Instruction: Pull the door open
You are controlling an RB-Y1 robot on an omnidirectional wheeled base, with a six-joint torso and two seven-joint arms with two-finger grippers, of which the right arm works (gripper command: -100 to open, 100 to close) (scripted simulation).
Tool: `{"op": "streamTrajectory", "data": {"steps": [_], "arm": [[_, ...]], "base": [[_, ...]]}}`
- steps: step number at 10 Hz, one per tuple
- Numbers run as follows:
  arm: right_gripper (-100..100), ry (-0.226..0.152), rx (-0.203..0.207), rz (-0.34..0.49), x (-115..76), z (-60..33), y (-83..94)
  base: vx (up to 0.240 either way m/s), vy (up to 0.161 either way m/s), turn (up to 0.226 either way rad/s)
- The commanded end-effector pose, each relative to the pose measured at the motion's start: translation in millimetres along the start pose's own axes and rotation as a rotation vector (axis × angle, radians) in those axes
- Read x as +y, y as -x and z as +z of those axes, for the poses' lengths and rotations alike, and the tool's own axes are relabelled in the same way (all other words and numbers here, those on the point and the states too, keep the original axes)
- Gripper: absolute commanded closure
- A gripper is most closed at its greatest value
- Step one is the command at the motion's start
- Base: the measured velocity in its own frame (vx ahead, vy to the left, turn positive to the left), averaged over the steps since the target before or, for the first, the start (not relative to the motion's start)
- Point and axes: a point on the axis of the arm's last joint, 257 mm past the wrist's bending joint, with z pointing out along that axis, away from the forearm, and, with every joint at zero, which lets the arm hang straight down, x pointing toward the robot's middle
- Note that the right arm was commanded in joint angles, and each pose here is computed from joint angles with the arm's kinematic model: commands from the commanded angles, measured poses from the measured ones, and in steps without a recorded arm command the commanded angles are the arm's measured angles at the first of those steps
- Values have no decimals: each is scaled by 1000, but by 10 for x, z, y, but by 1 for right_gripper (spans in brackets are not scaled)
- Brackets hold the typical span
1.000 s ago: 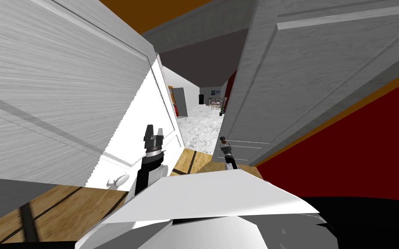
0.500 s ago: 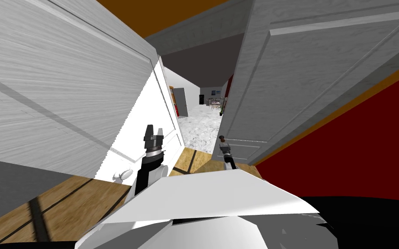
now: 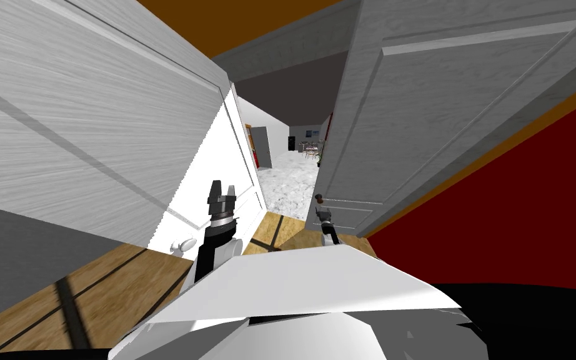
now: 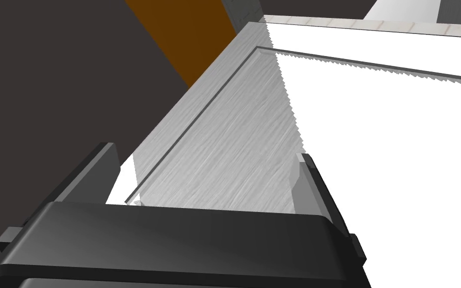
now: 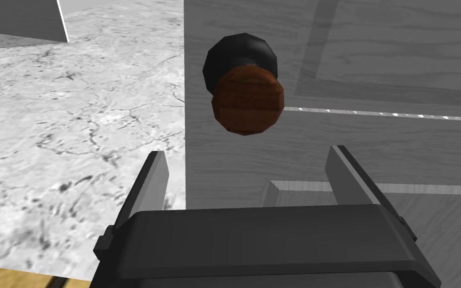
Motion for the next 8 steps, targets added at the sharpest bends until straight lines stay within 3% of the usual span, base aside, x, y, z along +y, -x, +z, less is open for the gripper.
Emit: {"op": "streamTrajectory", "data": {"steps": [1,3,4,5,7,8], "arm": [[-100,1,-3,57,-36,6,1],[-100,2,-5,100,-67,13,-1],[-100,1,-4,85,-60,14,1],[-100,23,-7,90,160,-20,38],[-100,42,-7,90,353,-52,64],[-100,42,-7,90,353,-52,64]], "base": [[-67,-21,9],[-56,-17,11],[-23,-7,2],[118,11,175],[204,16,103],[142,5,33]]}}
